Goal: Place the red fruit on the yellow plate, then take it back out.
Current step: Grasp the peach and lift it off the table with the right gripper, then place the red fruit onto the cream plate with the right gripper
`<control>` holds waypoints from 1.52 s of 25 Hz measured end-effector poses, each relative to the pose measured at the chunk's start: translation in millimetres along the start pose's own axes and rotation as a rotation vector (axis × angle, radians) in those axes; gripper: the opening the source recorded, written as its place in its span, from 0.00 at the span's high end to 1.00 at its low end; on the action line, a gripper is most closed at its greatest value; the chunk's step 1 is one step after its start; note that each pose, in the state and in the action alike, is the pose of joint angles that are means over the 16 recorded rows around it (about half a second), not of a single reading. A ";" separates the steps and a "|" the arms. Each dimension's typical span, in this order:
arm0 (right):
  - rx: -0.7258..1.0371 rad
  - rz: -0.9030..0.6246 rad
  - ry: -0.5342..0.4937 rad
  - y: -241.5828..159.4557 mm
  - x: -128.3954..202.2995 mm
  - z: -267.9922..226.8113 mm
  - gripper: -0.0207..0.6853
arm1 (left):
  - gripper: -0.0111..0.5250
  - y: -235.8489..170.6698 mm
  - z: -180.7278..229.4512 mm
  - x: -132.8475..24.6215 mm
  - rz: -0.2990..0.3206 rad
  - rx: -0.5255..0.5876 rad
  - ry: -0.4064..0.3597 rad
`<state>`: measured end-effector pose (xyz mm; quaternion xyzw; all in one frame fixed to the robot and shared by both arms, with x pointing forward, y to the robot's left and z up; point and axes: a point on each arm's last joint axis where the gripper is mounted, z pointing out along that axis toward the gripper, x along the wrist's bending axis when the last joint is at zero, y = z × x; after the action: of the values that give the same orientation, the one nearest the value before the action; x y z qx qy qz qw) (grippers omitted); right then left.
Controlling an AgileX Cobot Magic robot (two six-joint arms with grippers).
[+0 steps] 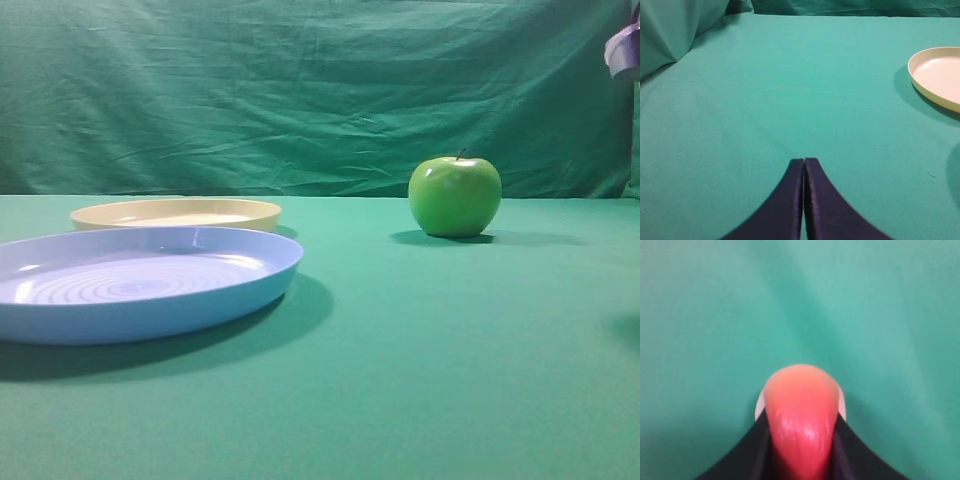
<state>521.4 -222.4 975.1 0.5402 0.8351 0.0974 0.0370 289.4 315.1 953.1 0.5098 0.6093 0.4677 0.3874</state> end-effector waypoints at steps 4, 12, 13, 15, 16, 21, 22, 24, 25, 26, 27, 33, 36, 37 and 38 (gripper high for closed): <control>-0.065 -0.057 0.000 26.0 6.6 -24.5 0.69 | 0.98 0.0 0.0 0.0 0.000 0.000 0.000; -0.238 -0.260 0.020 84.0 51.2 -71.1 0.69 | 0.98 0.0 0.0 0.0 0.000 0.000 0.000; -0.255 -0.291 0.025 90.9 59.4 -74.0 0.69 | 0.98 0.0 0.0 0.0 0.000 0.000 0.000; -0.285 -0.350 0.036 104.8 76.7 -77.5 0.69 | 0.98 0.0 0.0 0.0 0.000 0.000 0.000; -0.297 -0.377 0.043 111.6 85.7 -77.7 0.69 | 0.98 0.0 0.0 0.0 0.000 0.000 0.000; -0.328 -0.503 0.079 144.5 130.5 -64.2 0.69 | 0.98 0.0 0.0 0.0 0.000 0.000 0.000; -0.330 -0.524 0.087 150.7 139.0 -58.9 0.69 | 0.98 0.0 0.0 0.0 0.000 0.000 0.000; -0.332 -0.560 0.104 162.3 155.2 -46.1 0.69 | 0.98 0.0 0.0 0.0 0.000 0.000 0.000; -0.334 -0.575 0.112 167.7 162.8 -39.1 0.69 | 0.98 0.0 0.0 0.0 0.000 0.000 0.000; -0.336 -0.589 0.121 172.9 170.0 -31.6 0.69 | 0.98 0.0 0.0 0.0 0.000 0.000 0.000; -0.339 -0.601 0.129 177.7 176.7 -23.7 0.69 | 0.98 0.0 0.0 0.0 0.000 0.000 0.000; -0.363 -0.649 0.177 198.5 207.5 25.2 0.71 | 0.98 0.0 0.0 0.0 0.000 0.000 0.000; -0.378 -0.657 0.199 204.1 216.5 46.2 0.70 | 0.98 0.0 0.0 0.0 0.000 0.000 0.000; -0.383 -0.658 0.205 205.5 218.5 52.2 0.69 | 0.98 0.0 0.0 0.0 0.000 0.000 0.000; -0.388 -0.659 0.210 206.7 220.1 57.5 0.67 | 0.98 0.0 0.0 0.0 0.000 0.000 0.000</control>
<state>625.0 67.0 970.2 0.2135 0.9290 0.2910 0.0819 289.4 315.1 953.1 0.5098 0.6093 0.4677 0.3874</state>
